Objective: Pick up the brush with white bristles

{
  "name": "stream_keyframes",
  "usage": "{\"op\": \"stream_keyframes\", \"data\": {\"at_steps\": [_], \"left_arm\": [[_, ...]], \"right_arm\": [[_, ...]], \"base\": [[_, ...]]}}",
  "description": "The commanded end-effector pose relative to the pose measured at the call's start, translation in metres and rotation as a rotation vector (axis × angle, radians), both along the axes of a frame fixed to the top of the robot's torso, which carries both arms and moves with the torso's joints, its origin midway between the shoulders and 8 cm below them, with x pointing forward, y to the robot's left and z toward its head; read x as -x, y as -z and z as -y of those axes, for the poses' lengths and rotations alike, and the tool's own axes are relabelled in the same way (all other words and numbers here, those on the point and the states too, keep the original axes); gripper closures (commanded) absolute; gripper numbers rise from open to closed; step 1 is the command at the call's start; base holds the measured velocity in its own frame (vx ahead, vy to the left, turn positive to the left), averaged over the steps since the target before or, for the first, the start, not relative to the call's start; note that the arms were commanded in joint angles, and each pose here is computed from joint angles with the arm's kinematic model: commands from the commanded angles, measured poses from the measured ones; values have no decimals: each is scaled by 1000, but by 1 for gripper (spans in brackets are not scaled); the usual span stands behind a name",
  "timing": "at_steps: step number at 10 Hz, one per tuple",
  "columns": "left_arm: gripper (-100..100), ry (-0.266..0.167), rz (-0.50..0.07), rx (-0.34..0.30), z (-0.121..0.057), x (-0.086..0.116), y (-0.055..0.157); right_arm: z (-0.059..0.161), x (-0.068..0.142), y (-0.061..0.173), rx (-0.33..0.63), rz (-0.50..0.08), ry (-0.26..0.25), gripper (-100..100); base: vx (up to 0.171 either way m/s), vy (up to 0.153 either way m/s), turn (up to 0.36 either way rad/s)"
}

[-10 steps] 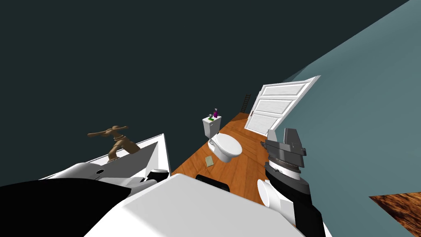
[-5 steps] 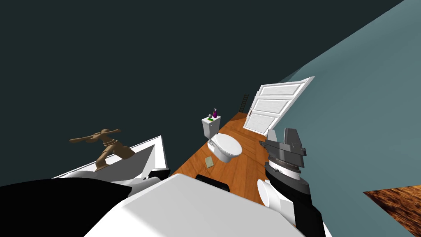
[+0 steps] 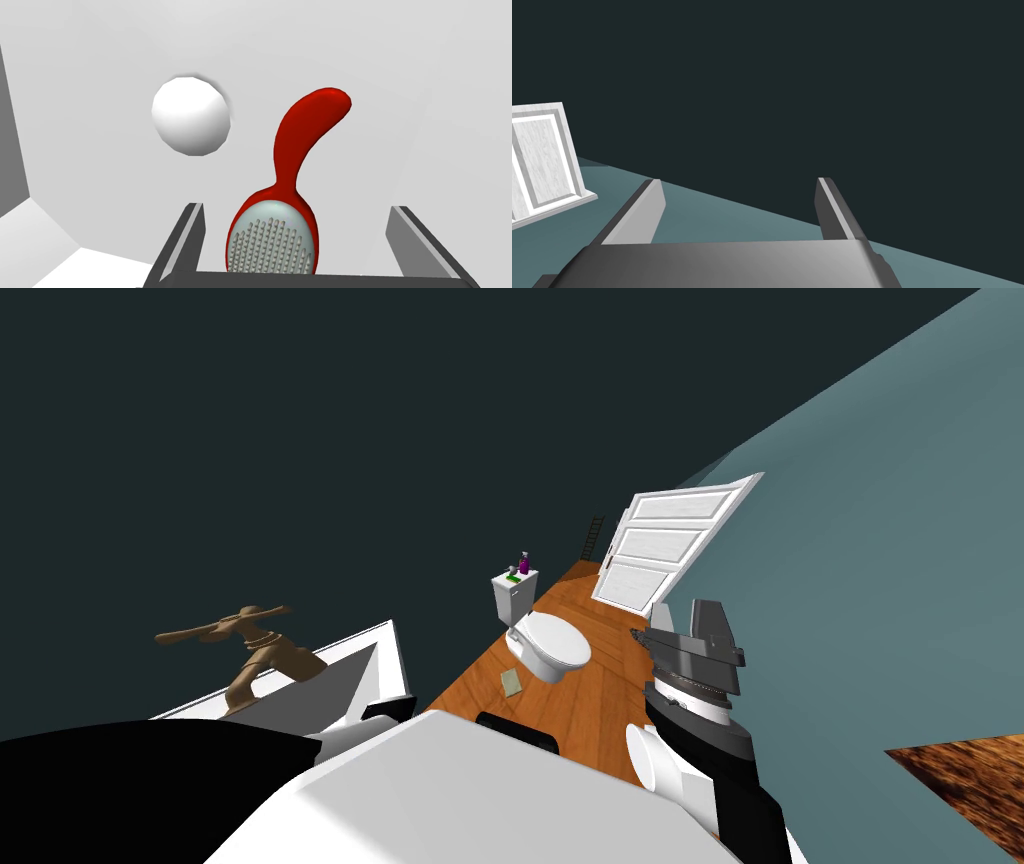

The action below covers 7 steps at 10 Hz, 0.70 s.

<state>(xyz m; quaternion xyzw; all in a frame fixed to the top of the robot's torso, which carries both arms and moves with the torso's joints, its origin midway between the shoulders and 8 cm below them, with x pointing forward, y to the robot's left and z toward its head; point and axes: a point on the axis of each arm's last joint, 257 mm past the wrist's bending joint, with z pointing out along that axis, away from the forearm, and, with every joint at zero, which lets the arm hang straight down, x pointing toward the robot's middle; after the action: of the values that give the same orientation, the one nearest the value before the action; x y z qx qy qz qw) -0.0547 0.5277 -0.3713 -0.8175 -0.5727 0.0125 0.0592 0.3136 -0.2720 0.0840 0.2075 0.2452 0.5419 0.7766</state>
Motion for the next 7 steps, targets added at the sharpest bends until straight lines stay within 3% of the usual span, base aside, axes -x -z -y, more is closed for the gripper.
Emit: {"op": "stream_keyframes", "data": {"at_steps": [1, 2, 3, 4, 5, 7], "left_arm": [[-100, -31, 14, 47, 16, 4, 10], [-100, -43, 19, 69, 24, 5, 15], [-100, -34, 15, 53, 18, 4, 12], [0, -36, 16, 56, 19, 4, 13], [-100, -21, 13, 57, 18, 2, 23], [-100, -11, 11, 58, 18, 0, 30]], "right_arm": [[0, 0, 0, 0, 0, 0, 0], [0, 0, 0, 0, 0, 0, 0], [0, 0, 0, 0, 0, 0, 0], [0, 0, 0, 0, 0, 0, 0], [0, 0, 0, 0, 0, 0, 0], [0, 0, 0, 0, 0, 0, 0]], "base": [[-23, 54, 16], [-48, 46, 22], [-23, 19, 4], [0, 0, 0], [15, 7, 89], [26, 4, 67]]}}
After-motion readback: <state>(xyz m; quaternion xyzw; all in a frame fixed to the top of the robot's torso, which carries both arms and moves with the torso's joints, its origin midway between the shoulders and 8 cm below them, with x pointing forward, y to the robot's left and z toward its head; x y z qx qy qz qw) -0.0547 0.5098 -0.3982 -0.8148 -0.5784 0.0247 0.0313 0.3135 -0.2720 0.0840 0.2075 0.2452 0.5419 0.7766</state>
